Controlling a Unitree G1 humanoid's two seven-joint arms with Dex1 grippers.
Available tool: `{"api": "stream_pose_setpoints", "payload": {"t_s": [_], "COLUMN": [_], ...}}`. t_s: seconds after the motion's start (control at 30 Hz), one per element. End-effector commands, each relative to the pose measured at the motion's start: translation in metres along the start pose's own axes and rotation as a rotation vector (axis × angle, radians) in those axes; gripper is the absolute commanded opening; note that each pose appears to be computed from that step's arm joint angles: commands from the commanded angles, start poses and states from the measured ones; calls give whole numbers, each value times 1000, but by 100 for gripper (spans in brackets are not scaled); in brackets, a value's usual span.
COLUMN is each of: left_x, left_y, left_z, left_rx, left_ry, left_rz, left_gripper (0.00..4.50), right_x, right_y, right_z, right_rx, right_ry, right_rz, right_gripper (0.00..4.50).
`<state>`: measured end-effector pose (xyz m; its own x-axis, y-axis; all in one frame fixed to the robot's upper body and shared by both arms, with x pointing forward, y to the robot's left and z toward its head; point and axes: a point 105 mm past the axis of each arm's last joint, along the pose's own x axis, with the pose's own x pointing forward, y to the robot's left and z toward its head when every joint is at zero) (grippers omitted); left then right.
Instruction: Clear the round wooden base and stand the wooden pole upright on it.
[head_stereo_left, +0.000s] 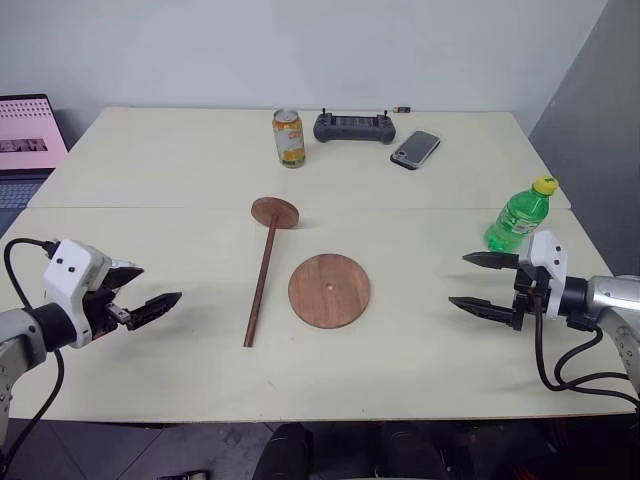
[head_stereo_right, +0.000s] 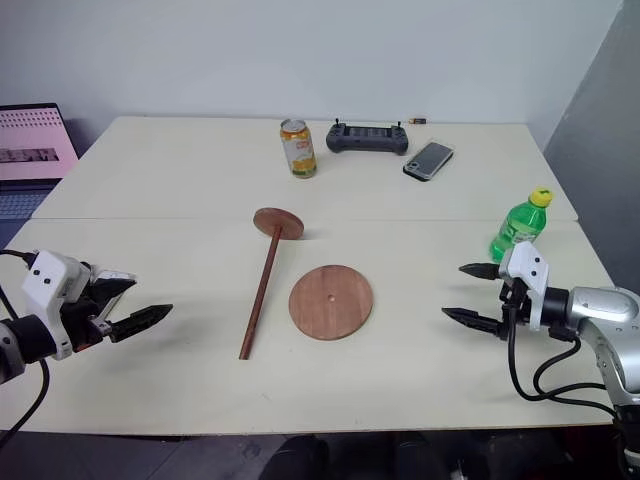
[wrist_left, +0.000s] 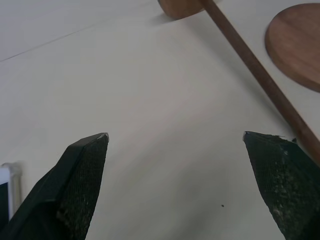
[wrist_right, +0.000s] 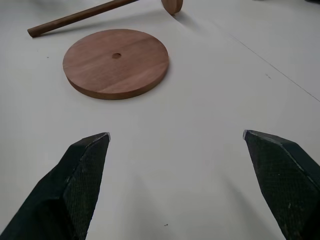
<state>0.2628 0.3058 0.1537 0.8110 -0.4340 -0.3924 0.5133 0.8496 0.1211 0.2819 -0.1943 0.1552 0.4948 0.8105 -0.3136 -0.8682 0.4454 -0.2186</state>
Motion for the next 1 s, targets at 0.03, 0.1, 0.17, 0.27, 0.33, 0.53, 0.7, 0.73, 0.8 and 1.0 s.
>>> {"api": "stream_pose_setpoints", "payload": {"t_s": [0.03, 0.1, 0.17, 0.27, 0.33, 0.53, 0.7, 0.73, 0.8, 1.0], "left_x": [6, 14, 23, 44, 56, 86, 106, 111, 120, 137], "left_y": [-2, -3, -7, -11, -14, -12, -15, -16, -20, -21], "left_z": [12, 15, 20, 29, 34, 38, 38, 36, 38, 49], "left_rx": [5, -23, -79, -216, -266, -375, -428, -441, -461, -513], "left_ry": [-15, -22, -36, -65, -66, -18, 58, 88, 114, 111], "left_rz": [-53, -79, -128, -201, -248, -296, -340, -348, -379, -417], "left_gripper": [449, 449, 449, 449, 449, 449, 449, 449, 449, 449], "right_x": [5, 8, 11, 20, 25, 35, 36, 37, 37, 36], "right_y": [10, 17, 25, 39, 45, 57, 60, 61, 63, 70], "right_z": [26, 32, 40, 51, 54, 60, 63, 64, 65, 70], "right_rx": [-43, -40, -27, 5, 10, 37, 52, 52, 51, 61], "right_ry": [-67, -86, -110, -144, -134, -149, -159, -160, -166, -182], "right_rz": [54, 81, 110, 146, 162, 186, 186, 187, 194, 227], "right_gripper": [450, 450, 450, 450, 450, 450, 450, 450, 450, 450]}}
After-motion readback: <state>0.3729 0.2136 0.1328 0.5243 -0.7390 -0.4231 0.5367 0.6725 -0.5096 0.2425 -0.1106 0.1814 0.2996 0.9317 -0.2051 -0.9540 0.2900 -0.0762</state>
